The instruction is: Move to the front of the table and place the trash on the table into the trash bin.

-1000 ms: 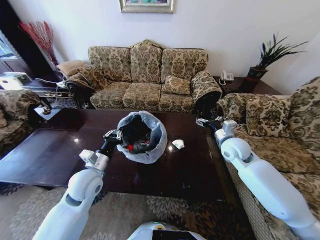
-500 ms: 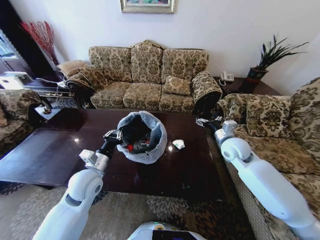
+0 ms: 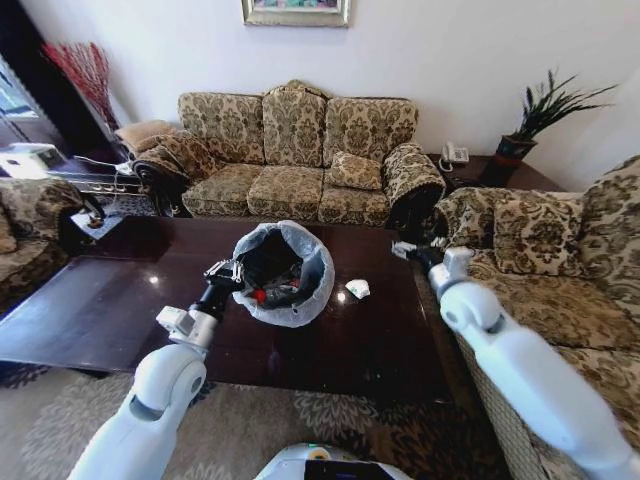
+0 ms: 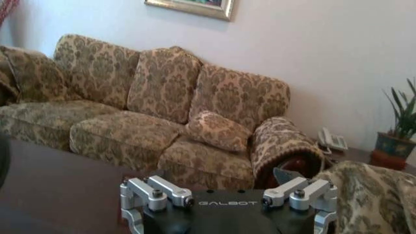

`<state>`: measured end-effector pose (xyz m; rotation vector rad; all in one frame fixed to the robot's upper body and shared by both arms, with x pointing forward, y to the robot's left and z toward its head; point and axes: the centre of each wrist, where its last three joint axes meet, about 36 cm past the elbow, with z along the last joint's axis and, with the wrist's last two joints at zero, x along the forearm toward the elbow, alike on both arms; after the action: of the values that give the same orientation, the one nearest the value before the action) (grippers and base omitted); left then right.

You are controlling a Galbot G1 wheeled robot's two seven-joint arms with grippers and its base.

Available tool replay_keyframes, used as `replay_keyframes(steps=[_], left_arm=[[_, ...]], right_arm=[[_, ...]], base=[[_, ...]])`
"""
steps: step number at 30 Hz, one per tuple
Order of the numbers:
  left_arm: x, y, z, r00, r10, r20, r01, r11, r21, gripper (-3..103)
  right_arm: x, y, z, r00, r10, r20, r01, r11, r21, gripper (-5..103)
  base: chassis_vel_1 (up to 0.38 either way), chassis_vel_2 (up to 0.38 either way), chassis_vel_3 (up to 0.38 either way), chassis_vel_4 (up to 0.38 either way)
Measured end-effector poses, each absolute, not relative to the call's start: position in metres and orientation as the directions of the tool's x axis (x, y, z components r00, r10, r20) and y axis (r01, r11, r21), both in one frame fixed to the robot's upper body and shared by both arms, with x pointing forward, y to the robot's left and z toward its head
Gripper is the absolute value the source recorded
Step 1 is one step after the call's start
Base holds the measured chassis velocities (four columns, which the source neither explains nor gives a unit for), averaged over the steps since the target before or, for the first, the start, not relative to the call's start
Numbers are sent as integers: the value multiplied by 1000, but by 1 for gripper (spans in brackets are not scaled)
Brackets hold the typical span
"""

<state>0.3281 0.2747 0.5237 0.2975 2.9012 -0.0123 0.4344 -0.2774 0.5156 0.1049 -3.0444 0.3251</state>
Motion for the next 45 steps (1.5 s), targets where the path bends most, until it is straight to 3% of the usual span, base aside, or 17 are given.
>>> replay_keyframes(steps=[5, 27, 45], left_arm=[[329, 275, 523, -956, 192, -220, 196, 981, 5, 4], [331, 277, 520, -957, 214, -197, 216, 976, 10, 4], [339, 283, 517, -959, 205, -195, 210, 978, -3, 4]], right_arm=[[424, -274, 509, -990, -109, 88, -121, 982, -147, 100], [424, -258, 490, -986, -94, 140, -113, 984, -139, 100], [415, -224, 431, -943, -143, 300, -188, 974, -127, 100]], base=[[0, 0, 0, 0], [-43, 34, 46, -36], [-85, 90, 90, -77]])
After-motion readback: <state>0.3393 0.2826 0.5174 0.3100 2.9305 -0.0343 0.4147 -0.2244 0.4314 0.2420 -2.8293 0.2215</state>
